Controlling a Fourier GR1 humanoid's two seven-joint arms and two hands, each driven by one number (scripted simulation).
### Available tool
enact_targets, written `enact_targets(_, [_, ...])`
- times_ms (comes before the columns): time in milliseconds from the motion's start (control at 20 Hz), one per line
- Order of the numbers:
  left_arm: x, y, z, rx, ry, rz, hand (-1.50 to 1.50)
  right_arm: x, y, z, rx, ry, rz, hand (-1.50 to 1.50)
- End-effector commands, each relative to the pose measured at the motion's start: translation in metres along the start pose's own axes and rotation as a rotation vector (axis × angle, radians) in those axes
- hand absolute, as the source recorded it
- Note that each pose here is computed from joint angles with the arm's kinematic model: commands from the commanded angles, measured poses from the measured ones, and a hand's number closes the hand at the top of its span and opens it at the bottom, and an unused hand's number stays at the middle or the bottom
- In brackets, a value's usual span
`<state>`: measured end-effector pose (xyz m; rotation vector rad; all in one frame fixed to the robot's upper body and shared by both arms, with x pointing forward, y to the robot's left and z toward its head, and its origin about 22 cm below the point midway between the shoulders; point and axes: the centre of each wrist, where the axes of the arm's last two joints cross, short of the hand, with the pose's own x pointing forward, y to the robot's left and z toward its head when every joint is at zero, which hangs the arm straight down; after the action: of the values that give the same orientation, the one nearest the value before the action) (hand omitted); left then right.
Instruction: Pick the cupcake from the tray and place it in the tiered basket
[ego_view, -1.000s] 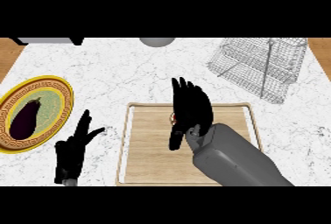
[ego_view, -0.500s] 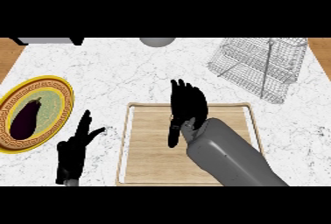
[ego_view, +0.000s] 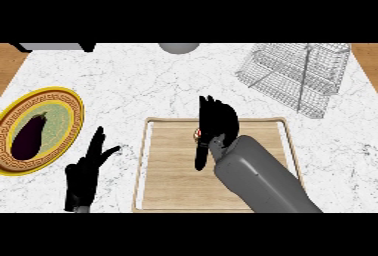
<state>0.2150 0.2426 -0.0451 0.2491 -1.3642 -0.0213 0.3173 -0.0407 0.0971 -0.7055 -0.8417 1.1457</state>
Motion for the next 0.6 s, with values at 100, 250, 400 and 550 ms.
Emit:
enact_targets(100, [-0.005,0.011,0.008,-0.008,0.050,-0.027,0.00,0.007,0.019,-0.011,0.053,0.153,0.045,-1.50])
enact_targets(250, [-0.010,0.003,-0.002,0.004,0.070,0.003,0.00,0.006,0.019,-0.008,0.082,0.147,0.040,-1.50])
enact_targets(400, [-0.002,-0.002,-0.002,-0.024,0.073,0.026,0.00,-0.001,0.016,-0.016,0.074,0.158,0.031,-1.50])
enact_targets(550, [0.007,-0.013,-0.002,0.006,0.063,-0.002,0.00,-0.006,0.033,-0.016,0.052,0.142,0.033,1.50])
